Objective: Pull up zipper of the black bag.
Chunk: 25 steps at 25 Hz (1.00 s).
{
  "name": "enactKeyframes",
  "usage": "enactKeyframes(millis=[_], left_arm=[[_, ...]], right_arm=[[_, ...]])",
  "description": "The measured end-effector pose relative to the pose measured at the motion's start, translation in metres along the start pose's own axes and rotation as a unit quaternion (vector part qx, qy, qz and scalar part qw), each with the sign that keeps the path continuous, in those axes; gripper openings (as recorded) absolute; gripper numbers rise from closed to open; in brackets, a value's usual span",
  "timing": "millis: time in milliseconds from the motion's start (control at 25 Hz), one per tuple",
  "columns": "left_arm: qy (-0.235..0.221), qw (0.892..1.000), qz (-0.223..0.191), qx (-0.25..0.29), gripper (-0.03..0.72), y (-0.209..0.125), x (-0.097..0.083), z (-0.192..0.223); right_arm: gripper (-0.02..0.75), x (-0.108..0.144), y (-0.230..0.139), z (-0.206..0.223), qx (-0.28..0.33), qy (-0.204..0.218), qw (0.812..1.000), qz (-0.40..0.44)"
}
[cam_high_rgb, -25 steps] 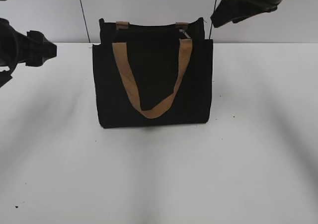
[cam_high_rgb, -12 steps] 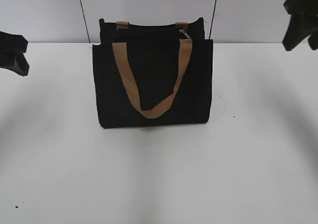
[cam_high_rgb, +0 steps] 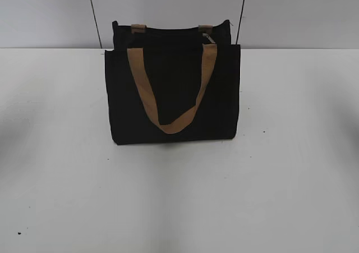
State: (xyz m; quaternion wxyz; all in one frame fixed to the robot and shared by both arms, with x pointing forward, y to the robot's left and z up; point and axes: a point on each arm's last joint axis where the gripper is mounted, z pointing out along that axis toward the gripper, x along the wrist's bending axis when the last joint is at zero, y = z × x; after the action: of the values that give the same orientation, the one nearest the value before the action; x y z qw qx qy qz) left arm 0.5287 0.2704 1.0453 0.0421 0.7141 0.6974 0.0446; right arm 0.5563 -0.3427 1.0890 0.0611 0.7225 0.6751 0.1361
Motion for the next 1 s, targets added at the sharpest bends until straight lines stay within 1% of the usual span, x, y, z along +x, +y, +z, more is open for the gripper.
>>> enactKeyframes(millis=[120, 200, 400, 560, 680, 720, 840, 920, 1000], left_arm=[[0.000, 1.000, 0.003, -0.002, 0.545, -0.008, 0.001, -0.009], [-0.004, 1.000, 0.003, -0.016, 0.545, -0.021, 0.002, -0.019], [-0.020, 0.999, 0.000, -0.040, 0.543, -0.076, 0.004, -0.035], [-0.026, 0.994, -0.001, -0.106, 0.543, -0.122, 0.008, -0.046], [-0.031, 0.986, -0.001, -0.165, 0.541, -0.156, 0.011, -0.047], [-0.034, 0.980, -0.001, -0.198, 0.542, -0.170, 0.013, -0.051], [-0.032, 0.968, 0.000, -0.247, 0.542, -0.200, 0.016, -0.049], [-0.027, 0.956, 0.002, -0.291, 0.542, -0.219, 0.019, -0.053], [-0.022, 0.943, 0.002, -0.331, 0.542, -0.235, 0.022, -0.055]], right_arm=[[0.389, 0.005, -0.035, -0.007, 0.010, 0.007, 1.000, -0.005], [0.387, 0.010, -0.064, -0.012, 0.014, 0.013, 1.000, -0.006], [0.388, 0.018, -0.123, -0.027, -0.003, 0.014, 1.000, -0.021], [0.388, 0.023, -0.164, -0.035, -0.032, 0.011, 0.999, -0.027], [0.387, 0.025, -0.191, -0.035, -0.049, 0.009, 0.998, -0.030], [0.387, 0.027, -0.203, -0.036, -0.060, 0.008, 0.998, -0.032], [0.387, 0.029, -0.229, -0.033, -0.083, 0.005, 0.996, -0.041], [0.387, 0.029, -0.241, -0.032, -0.104, 0.001, 0.993, -0.049], [0.387, 0.030, -0.253, -0.031, -0.140, -0.005, 0.989, -0.057]])
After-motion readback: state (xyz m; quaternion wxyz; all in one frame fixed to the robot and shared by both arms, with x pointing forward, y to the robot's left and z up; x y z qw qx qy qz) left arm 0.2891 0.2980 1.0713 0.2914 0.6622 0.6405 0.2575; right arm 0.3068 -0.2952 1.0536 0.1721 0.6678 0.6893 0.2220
